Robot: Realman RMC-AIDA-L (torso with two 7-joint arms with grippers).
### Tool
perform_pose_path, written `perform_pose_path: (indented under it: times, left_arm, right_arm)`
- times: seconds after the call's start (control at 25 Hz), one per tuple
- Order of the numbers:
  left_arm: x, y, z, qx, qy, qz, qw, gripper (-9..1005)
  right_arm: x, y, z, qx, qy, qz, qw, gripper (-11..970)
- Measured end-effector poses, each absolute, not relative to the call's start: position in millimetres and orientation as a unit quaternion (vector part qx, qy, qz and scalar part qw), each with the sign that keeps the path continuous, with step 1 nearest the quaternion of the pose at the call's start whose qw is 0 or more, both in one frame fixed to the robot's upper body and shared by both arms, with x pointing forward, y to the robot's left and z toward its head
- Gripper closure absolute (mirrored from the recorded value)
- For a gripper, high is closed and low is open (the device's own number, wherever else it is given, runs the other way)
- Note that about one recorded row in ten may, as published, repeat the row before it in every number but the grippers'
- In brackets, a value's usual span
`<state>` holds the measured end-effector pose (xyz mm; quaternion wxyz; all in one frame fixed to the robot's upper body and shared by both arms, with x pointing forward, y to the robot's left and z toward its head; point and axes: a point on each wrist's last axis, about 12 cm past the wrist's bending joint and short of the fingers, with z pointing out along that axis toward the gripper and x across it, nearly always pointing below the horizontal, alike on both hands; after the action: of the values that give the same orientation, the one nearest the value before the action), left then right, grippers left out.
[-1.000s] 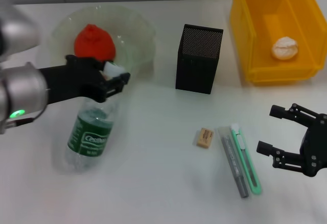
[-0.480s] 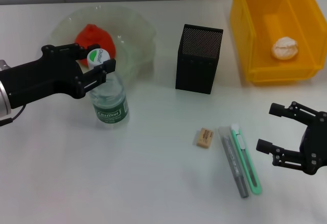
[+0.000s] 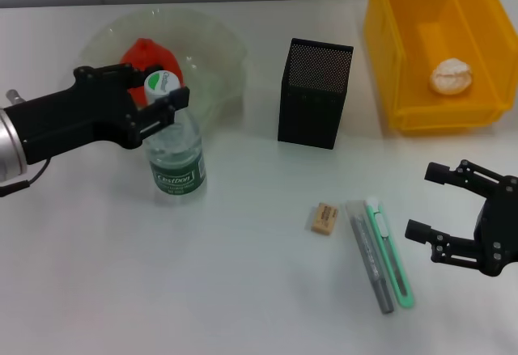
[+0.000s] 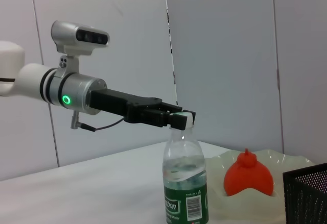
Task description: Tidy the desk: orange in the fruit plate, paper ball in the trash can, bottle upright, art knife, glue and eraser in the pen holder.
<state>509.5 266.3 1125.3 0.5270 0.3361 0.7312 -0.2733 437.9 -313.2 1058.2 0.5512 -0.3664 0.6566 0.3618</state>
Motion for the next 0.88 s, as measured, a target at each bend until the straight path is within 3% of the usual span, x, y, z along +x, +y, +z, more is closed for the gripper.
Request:
perform_pose_path:
  times: [0.24,0.48,0.68,0.88]
  left_arm:
    - [514,268,1129,0.337,0.724,-0.277,0.534,424]
    - [510,280,1150,0.356,0.693,-0.270,0.566,297]
    - [493,285,1157,0.384,0.648,-0.311,0.580,212]
    - [471,281,1131,0.433,0.608,-0.356,0.562,207]
  right_arm:
    - [439,-314,1061,-0.366,0.657,0.364,0.550,124]
    - [441,-322,1078,-0.363,0.651,0.365,0.558,124]
    - [452,-333,1115,-0.332,0.676,0.389,0.531,125]
    - [472,-324,1163,-0.333,0.763,0.366,0.416,125]
